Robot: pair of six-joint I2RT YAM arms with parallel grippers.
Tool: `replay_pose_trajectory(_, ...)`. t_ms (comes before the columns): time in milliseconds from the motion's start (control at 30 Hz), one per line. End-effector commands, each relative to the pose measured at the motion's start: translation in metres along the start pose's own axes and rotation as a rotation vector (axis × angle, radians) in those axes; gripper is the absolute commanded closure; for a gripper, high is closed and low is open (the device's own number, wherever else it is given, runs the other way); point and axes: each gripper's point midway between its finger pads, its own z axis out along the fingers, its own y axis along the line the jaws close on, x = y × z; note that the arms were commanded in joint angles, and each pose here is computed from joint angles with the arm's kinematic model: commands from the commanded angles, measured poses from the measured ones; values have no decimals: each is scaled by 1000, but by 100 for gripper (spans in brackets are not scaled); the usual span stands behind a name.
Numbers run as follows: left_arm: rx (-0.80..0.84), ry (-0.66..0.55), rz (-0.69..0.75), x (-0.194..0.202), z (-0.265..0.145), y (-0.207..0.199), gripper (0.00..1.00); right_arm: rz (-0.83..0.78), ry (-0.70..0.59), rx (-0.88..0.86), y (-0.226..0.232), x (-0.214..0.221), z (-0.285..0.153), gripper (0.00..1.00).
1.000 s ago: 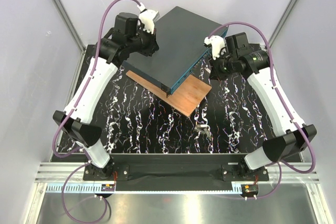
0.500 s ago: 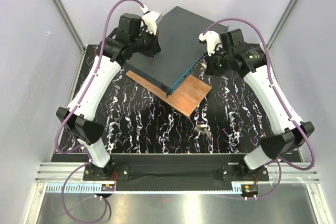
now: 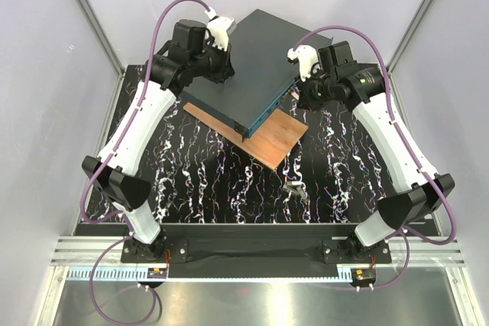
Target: Insert the plug into the switch port
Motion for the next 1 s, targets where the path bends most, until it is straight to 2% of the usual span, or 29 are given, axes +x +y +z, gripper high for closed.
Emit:
replay_pose_trajectory(0,18,-54,3,-16,-2,-3,100,-22,-55,-31,8,-15,-7,100)
replay_pose_trajectory(333,20,-54,0,-17,0,-3,100,-48,-65,-83,17,-19,-7,100)
replay_pose_trajectory(600,23,-52,-2,-17,0,-4,100,-85,-26,-103,18,-11,0,100)
replay_pose_trajectory(967,24,-45,-6,-14,0,-3,100,-113,-83,-68,11,-28,-5,100)
